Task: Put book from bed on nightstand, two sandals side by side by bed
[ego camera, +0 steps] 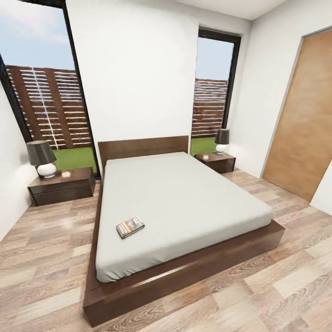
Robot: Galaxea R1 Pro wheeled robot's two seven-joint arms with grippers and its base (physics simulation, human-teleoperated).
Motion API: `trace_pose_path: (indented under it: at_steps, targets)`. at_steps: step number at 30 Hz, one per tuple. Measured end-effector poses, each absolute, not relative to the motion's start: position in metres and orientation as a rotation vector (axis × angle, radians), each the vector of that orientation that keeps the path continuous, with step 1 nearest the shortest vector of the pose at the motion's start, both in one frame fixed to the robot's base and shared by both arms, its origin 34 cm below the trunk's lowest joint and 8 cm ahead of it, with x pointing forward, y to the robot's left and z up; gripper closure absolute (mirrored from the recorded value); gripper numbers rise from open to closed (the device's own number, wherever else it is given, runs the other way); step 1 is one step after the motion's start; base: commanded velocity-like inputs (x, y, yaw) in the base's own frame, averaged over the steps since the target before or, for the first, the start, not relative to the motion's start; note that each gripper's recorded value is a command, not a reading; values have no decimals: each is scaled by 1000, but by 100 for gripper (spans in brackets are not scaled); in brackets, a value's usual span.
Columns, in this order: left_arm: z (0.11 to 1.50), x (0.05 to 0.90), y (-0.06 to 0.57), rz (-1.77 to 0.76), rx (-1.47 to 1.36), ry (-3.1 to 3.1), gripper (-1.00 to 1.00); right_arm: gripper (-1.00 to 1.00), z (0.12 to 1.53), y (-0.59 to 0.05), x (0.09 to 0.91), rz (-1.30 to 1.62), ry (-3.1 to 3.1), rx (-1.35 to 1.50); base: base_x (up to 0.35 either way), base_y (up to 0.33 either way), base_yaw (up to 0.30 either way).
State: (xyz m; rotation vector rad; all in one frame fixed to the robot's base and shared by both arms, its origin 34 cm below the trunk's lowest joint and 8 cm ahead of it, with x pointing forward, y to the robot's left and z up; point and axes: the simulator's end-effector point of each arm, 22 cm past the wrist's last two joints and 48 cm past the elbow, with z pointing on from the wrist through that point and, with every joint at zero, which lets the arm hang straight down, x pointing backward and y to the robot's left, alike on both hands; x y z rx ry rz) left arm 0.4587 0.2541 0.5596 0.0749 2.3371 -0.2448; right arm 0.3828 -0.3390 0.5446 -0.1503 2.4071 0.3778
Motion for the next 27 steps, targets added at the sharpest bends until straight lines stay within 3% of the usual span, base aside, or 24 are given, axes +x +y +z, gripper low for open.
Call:
trace_pose_path:
  at_steps: [27]
  targets:
    - [559, 458, 247, -257, 101, 2339, -100, -100, 544, -339, 383, 378, 2408, -152, 0, 0, 293]
